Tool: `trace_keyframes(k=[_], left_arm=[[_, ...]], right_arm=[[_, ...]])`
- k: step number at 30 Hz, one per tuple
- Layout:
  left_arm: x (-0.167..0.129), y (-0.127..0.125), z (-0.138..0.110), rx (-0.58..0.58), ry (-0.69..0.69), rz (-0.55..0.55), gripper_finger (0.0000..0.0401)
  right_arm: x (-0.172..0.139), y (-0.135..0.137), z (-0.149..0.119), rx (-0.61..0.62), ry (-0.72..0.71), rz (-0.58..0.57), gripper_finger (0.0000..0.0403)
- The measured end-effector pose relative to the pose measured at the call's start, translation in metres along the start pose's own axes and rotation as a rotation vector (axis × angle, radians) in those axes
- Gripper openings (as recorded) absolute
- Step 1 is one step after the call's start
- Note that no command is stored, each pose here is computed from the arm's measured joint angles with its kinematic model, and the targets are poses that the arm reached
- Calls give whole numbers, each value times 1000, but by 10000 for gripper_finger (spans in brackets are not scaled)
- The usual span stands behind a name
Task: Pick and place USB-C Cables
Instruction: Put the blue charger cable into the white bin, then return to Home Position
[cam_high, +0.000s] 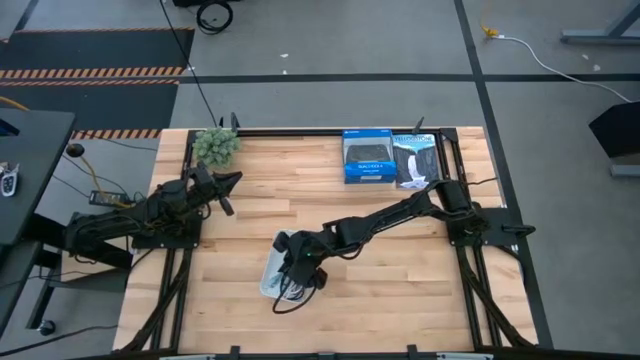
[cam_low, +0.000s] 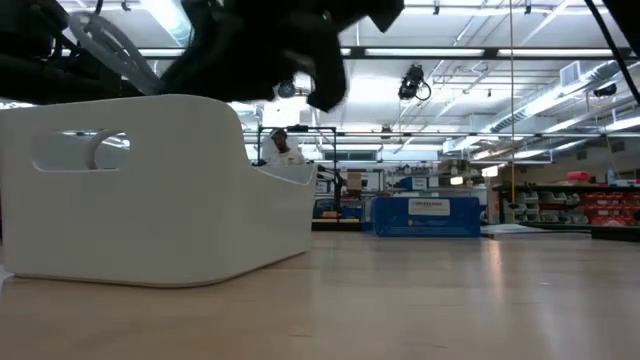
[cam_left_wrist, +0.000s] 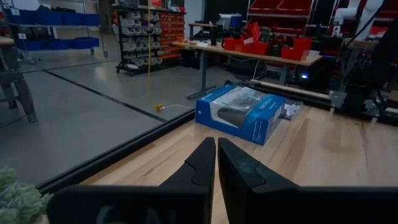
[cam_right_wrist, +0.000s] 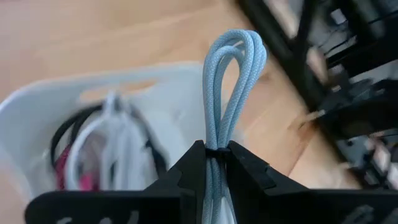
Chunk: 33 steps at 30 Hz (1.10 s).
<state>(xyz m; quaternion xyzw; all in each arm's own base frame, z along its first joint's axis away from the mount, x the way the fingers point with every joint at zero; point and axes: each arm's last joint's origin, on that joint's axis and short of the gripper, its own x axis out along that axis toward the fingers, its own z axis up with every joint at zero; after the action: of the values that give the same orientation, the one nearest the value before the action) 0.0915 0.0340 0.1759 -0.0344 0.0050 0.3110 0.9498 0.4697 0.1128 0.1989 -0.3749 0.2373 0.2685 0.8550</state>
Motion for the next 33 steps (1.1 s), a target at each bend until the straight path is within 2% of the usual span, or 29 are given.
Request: trace_keyframes(k=[14,18,26,33], left_arm=[[0,0,0,0,-1,0,25],[0,0,0,0,-1,0,25],[0,0,0,-1,-1,0,25],[0,0,0,-1,-1,0,25]], right_arm=[[4,6,-24,-50,73,-3,66],[4,5,-24,-140,70,-3,90],[4,5,-22,-153,62,-11,148],[4,6,-21,-161,118,-64,154]])
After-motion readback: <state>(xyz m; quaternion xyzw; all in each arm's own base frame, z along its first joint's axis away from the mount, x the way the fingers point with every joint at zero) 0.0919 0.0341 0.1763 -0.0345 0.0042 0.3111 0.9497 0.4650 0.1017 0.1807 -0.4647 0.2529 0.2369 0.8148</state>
